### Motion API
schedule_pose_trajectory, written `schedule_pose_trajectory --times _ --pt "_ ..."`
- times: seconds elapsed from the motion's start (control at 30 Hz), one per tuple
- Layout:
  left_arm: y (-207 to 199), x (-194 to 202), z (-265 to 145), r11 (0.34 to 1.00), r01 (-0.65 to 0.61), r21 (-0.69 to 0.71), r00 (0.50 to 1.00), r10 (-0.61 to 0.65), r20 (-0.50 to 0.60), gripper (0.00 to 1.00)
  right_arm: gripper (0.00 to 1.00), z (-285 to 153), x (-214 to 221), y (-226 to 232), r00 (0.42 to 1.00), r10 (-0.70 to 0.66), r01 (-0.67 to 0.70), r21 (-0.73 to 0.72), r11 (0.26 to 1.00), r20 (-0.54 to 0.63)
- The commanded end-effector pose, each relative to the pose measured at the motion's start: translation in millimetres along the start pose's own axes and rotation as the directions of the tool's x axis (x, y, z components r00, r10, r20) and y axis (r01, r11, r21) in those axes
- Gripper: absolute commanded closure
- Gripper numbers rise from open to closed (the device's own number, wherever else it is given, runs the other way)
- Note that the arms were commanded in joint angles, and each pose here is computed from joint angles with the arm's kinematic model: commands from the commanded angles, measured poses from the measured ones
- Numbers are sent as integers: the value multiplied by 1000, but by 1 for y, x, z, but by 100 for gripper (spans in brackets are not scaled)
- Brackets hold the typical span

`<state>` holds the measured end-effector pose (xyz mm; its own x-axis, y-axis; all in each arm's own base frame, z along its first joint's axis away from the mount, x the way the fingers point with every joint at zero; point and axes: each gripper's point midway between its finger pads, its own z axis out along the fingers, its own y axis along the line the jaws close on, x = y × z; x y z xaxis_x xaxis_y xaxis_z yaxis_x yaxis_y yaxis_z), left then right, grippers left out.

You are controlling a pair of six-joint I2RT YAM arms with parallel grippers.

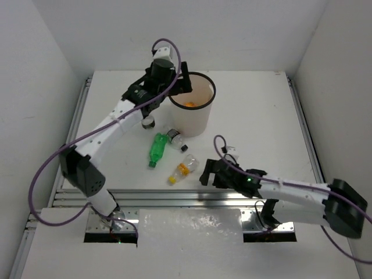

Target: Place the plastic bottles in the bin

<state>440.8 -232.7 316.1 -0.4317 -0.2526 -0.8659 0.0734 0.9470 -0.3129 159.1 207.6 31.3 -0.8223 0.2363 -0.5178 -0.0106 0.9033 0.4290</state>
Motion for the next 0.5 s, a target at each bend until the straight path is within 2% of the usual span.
schedule_pose_trajectory --times 0.0,0.03,0.07,0.1,0.13,0.17,0.23,0.27,0.4,0.47 --pt "15 -47 -78 999 44 17 987 -46 151 0 1 -2 -46 56 957 166 -177 26 984 238" --pt "22 -56 -104 998 58 32 980 -63 190 0 1 -2 -40 63 957 165 -179 41 983 237" --pt "34 -32 -103 999 45 7 987 -46 152 0 1 4 -36 67 959 156 -180 86 980 236" --pt "41 -24 -113 998 59 5 988 -59 144 0 1 6 -36 72 950 185 -214 92 973 252" --pt "45 -30 -140 996 75 41 981 -81 178 0 1 10 -32 80 954 177 -205 95 974 243" --pt "57 -5 -139 997 72 25 987 -75 139 0 1 18 -31 94 956 174 -201 97 975 237" --pt "68 -3 -168 994 93 53 979 -101 177 0 1 21 -33 114 959 173 -202 119 972 223" --pt "77 14 -168 996 88 30 985 -91 148 0 1 24 -34 117 954 191 -227 143 963 230" --pt "94 22 -191 997 74 14 985 -76 155 0 1 49 -19 106 963 145 -220 353 909 228" --pt "97 25 -196 998 60 15 987 -61 152 0 1 57 -16 109 961 156 -234 367 900 229"
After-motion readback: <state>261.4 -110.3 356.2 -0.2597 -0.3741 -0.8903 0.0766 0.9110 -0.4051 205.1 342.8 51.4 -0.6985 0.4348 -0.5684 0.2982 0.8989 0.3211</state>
